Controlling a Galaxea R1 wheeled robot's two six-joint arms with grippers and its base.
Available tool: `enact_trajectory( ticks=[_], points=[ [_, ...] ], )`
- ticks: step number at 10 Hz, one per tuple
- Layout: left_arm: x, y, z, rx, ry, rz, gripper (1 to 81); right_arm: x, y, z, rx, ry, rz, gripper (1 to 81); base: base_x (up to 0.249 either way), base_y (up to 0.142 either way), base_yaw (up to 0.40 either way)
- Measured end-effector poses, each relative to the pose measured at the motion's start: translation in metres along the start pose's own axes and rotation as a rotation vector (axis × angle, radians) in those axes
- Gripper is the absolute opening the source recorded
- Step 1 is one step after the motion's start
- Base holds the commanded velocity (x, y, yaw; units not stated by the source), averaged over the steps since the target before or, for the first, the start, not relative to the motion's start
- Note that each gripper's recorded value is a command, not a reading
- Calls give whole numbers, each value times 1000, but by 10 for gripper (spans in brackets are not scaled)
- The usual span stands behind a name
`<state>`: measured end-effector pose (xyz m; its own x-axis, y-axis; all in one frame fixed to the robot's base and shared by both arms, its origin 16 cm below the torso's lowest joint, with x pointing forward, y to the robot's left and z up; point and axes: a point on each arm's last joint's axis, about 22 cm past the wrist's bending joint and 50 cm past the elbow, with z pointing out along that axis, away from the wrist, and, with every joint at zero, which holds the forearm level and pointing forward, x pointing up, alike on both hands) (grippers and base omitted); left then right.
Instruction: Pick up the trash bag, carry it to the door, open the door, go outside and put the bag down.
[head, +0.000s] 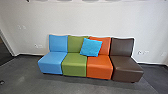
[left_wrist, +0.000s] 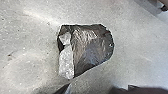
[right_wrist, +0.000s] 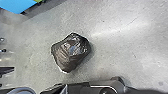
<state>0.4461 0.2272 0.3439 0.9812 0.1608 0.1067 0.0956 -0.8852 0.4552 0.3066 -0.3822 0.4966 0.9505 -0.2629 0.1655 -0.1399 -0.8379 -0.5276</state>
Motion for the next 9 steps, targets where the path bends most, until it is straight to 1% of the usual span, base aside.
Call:
enact_trajectory(
  ticks=[2,3,4,7,9],
  points=[
    [19,5,10,-9,11,8,811,7,4,13,8,20,-12,811,0,0,0],
    [24,5,14,-10,13,6,811,9,6,18,10,27,-14,811,0,0,0],
    [26,1,20,-8,11,3,811,8,9,24,10,22,-12,811,0,0,0],
    [15,-22,54,4,-31,-25,811,5,24,52,3,-13,8,811,0,0,0],
    [5,-33,81,6,-62,-40,811,-2,38,71,-6,-43,26,811,0,0,0]
  ],
)
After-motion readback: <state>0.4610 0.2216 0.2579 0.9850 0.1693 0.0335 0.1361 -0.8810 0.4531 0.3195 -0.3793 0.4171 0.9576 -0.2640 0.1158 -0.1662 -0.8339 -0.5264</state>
